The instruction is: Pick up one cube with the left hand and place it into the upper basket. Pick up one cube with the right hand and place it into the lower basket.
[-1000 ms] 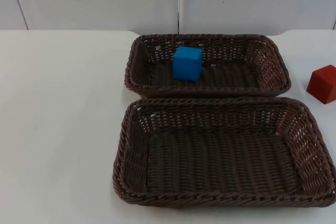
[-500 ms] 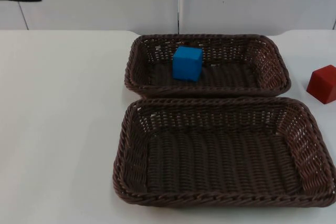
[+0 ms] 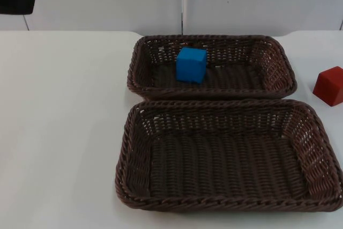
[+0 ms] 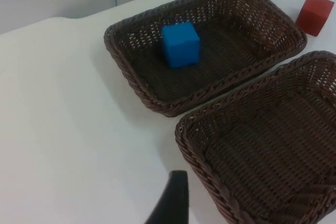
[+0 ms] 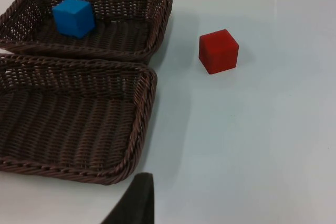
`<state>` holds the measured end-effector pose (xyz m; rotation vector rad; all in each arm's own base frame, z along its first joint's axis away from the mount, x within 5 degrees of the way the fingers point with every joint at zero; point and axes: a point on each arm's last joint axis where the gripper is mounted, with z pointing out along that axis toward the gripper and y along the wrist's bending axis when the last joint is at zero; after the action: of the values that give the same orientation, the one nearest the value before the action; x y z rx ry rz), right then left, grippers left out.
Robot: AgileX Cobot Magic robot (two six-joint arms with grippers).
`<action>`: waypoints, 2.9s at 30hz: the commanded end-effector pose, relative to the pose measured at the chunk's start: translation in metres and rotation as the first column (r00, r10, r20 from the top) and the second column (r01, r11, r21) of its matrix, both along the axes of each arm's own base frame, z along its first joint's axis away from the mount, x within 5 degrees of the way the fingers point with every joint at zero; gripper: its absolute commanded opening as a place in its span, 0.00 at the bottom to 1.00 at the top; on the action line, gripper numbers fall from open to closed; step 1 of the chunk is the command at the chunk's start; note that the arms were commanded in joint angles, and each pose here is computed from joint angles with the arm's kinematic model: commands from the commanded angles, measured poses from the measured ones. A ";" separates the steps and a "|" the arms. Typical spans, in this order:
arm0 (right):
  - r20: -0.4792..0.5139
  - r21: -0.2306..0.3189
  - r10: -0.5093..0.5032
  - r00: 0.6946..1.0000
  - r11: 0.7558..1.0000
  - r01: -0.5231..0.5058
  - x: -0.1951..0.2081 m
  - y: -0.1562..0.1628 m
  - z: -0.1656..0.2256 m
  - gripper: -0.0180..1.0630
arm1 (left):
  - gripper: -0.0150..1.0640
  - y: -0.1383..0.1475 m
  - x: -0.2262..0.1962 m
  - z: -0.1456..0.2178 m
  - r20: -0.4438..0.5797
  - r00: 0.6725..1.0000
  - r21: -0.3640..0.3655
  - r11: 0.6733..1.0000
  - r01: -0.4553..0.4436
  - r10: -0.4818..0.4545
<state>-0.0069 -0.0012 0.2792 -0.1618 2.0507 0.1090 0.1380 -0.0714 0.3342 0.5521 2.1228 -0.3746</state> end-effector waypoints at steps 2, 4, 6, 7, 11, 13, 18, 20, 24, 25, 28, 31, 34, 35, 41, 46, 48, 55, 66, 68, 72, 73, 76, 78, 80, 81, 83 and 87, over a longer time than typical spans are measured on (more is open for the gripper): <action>0.011 0.003 -0.006 1.000 1.000 0.006 0.000 0.000 0.001 0.99 | 0.75 0.000 -0.001 -0.001 0.000 1.000 0.004 1.000 0.001 -0.001; 0.011 0.003 -0.006 1.000 1.000 0.006 0.000 0.000 0.001 0.99 | 0.75 0.000 -0.001 -0.001 0.000 1.000 0.004 1.000 0.001 -0.001; 0.011 0.003 -0.006 1.000 1.000 0.006 0.000 0.000 0.001 0.99 | 0.75 0.000 -0.001 -0.001 0.000 1.000 0.004 1.000 0.001 -0.001; 0.011 0.003 -0.006 1.000 1.000 0.006 0.000 0.000 0.001 0.99 | 0.75 0.000 -0.001 -0.001 0.002 1.000 0.003 1.000 0.001 -0.001; 0.013 0.003 -0.006 1.000 1.000 0.006 0.000 0.000 0.001 0.99 | 0.75 0.001 -0.001 -0.001 0.004 1.000 0.009 1.000 0.001 -0.001; 0.014 0.003 -0.006 1.000 1.000 0.006 0.000 0.000 0.002 0.99 | 0.75 0.001 -0.001 -0.001 0.004 1.000 0.009 1.000 0.001 -0.001; -0.018 -0.002 -0.006 1.000 1.000 0.006 0.007 0.001 0.005 0.99 | 0.75 0.001 -0.001 -0.001 0.007 1.000 0.013 1.000 0.000 0.000; -0.029 -0.004 -0.006 1.000 1.000 0.006 0.016 0.003 0.011 0.99 | 0.75 0.001 0.000 -0.001 0.011 1.000 0.014 1.000 -0.001 0.001; -0.024 -0.003 -0.006 1.000 1.000 0.006 0.033 0.005 0.017 0.99 | 0.75 0.001 0.000 -0.001 0.011 1.000 0.014 1.000 -0.001 0.001; -0.037 0.005 -0.007 0.999 1.000 0.007 0.040 0.007 0.018 0.99 | 0.75 0.001 0.000 -0.001 0.011 1.000 0.014 1.000 -0.001 0.001; -0.068 0.022 -0.018 0.998 1.000 0.019 0.057 0.010 0.020 0.99 | 0.75 0.001 0.000 -0.001 0.011 1.000 0.014 1.000 -0.001 0.001; -0.118 0.006 -0.021 0.993 1.000 0.022 0.077 0.013 0.027 0.99 | 0.75 0.001 0.000 0.000 0.013 1.000 0.014 1.000 -0.001 0.001; -0.138 0.002 -0.022 0.990 1.000 0.022 0.095 0.016 0.037 0.99 | 0.75 0.001 0.000 0.000 0.013 1.000 0.014 1.000 -0.001 0.001; -0.138 0.002 -0.022 0.990 1.000 0.022 0.095 0.016 0.037 0.99 | 0.75 0.001 0.000 0.000 0.013 1.000 0.014 1.000 -0.001 0.001; -0.209 -0.011 -0.024 0.978 1.000 0.022 0.137 0.022 0.050 0.99 | 0.75 0.001 0.000 -0.001 0.012 1.000 0.015 1.000 -0.001 0.001; -0.269 -0.023 -0.026 0.963 1.000 0.021 0.171 0.028 0.053 0.99 | 0.75 0.001 0.000 -0.001 0.012 1.000 0.015 1.000 -0.001 0.001; -0.290 -0.029 -0.026 0.957 0.999 0.018 0.187 0.030 0.053 0.99 | 0.75 0.001 0.000 -0.001 0.012 1.000 0.015 1.000 -0.001 0.001; -0.326 -0.067 -0.032 0.945 0.998 0.011 0.236 0.037 0.046 0.99 | 0.75 0.001 0.000 -0.001 0.010 1.000 0.015 1.000 0.000 0.000; -0.381 -0.153 -0.004 0.925 0.986 -0.059 0.299 0.045 0.034 0.99 | 0.75 0.001 0.000 -0.001 0.011 1.000 0.018 1.000 -0.001 0.000; -0.394 -0.181 -0.003 0.919 0.981 -0.074 0.316 0.047 0.029 0.99 | 0.75 0.001 0.000 -0.001 0.012 1.000 0.019 1.000 -0.001 0.000; -0.411 -0.199 0.007 0.912 0.975 -0.097 0.331 0.049 0.022 0.99 | 0.75 0.002 0.000 -0.001 0.014 1.000 0.025 1.000 -0.001 0.001; -0.412 -0.203 0.011 0.911 0.974 -0.104 0.336 0.050 0.021 0.99 | 0.75 0.002 0.000 -0.001 0.014 1.000 0.026 1.000 -0.001 0.001; -0.431 -0.218 0.022 0.902 0.967 -0.128 0.351 0.052 0.012 0.99 | 0.75 0.002 0.000 -0.001 0.014 1.000 0.026 1.000 -0.001 0.001; -0.435 -0.226 0.027 0.900 0.964 -0.138 0.357 0.053 0.009 0.99 | 0.75 0.002 0.000 -0.001 0.016 1.000 0.030 1.000 -0.001 0.001; -0.448 -0.226 0.019 0.894 0.965 -0.134 0.366 0.049 0.001 0.99 | 0.75 0.002 0.000 -0.001 0.017 1.000 0.032 0.999 -0.001 0.001; -0.448 -0.226 0.019 0.894 0.965 -0.134 0.366 0.049 0.001 0.99 | 0.75 0.002 0.000 -0.001 0.017 1.000 0.032 0.999 -0.001 0.001; -0.464 -0.221 0.007 0.886 0.967 -0.123 0.374 0.043 -0.007 0.99 | 0.75 0.002 0.000 -0.001 0.017 1.000 0.032 0.999 -0.001 0.001; -0.492 -0.213 0.011 0.870 0.968 -0.132 0.384 0.035 -0.022 0.99 | 0.75 0.002 0.000 -0.001 0.017 1.000 0.034 0.999 -0.002 0.001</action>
<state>0.3754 0.0357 0.2554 -0.3920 2.5802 -0.0605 0.1387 -0.0697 0.3338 0.5697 2.1199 -0.3362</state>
